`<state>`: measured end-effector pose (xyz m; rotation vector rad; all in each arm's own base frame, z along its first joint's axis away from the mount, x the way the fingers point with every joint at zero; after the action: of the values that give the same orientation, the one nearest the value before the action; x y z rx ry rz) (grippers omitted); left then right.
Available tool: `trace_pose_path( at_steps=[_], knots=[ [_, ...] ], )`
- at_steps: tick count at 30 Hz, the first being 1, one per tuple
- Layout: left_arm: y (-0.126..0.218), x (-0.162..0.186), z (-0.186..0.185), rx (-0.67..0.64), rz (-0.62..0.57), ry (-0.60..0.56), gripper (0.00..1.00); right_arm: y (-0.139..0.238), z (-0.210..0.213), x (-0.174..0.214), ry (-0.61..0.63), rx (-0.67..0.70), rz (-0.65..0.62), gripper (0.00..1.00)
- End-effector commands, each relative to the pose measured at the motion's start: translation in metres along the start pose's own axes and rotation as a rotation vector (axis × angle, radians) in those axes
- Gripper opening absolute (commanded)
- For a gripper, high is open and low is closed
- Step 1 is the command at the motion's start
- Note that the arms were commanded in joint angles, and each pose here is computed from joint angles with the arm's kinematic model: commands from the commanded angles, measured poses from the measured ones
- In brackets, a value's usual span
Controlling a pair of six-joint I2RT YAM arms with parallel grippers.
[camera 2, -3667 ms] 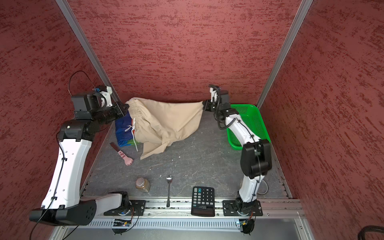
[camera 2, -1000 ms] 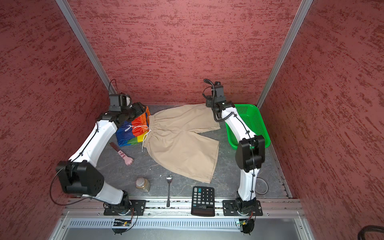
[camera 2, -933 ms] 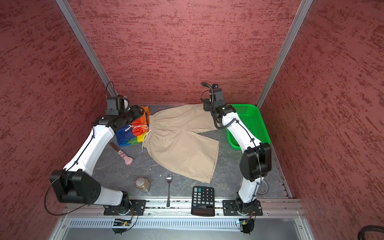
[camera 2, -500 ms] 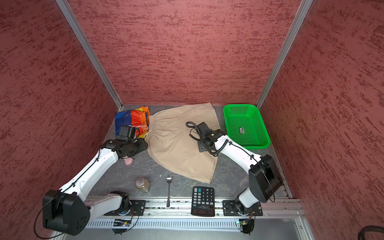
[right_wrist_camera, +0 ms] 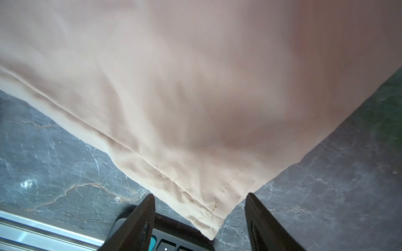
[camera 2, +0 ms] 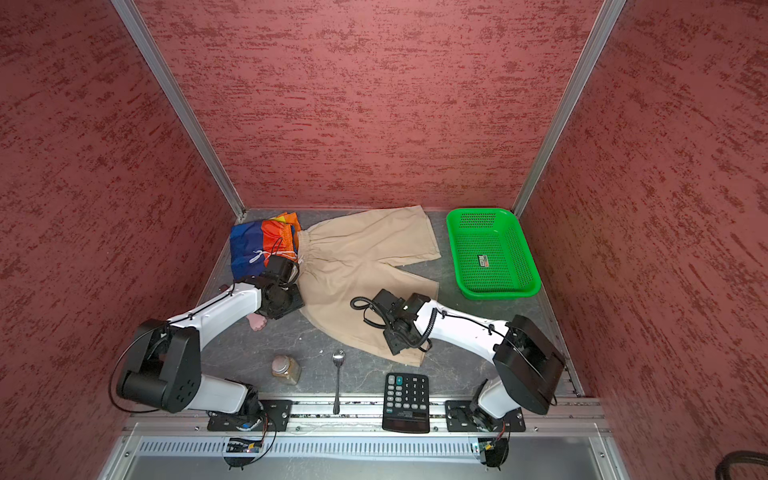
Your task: Fold and stack the shorts
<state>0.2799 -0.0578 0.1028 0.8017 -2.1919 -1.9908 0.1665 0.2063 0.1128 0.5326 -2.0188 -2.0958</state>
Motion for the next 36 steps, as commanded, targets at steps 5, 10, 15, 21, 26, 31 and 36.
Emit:
trace_pose_path(
  at_steps=[5,10,15,21,26,31,36],
  knots=[
    [-0.018,-0.011,-0.008,0.021,-0.016,-0.003,0.47,-0.016,0.007,0.026,0.011,-0.021,0.098,0.67],
    [-0.028,-0.013,-0.009,0.017,0.002,-0.004,0.4,-0.027,0.012,0.026,0.027,-0.04,0.114,0.67],
    [-0.036,-0.016,-0.01,0.013,0.023,-0.007,0.24,-0.041,0.011,0.028,0.046,-0.021,0.131,0.63],
    [-0.041,-0.017,-0.013,0.021,0.052,-0.022,0.0,-0.053,0.01,0.03,0.025,-0.014,0.134,0.28],
    [-0.035,-0.02,-0.014,0.019,0.047,-0.03,0.0,-0.048,0.007,0.024,0.002,0.012,0.103,0.0],
    [-0.011,-0.027,-0.015,0.006,0.027,-0.037,0.0,-0.017,-0.013,0.009,-0.071,0.082,-0.025,0.0],
    [0.036,-0.039,-0.021,0.043,-0.038,-0.033,0.0,0.041,-0.049,-0.013,-0.245,0.115,-0.247,0.0]
  ],
)
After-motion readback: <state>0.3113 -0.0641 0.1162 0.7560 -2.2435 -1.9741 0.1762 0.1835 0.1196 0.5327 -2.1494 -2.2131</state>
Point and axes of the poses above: each gripper's point midway between its finger pads, its own y axis back along the fingers, its own z axis along the line the jaws close on, x = y × z, the point moved 6 cm from there along y, back along the fingers, and after that the axes turned 3 degrees about -y, right-handed, at the moved point
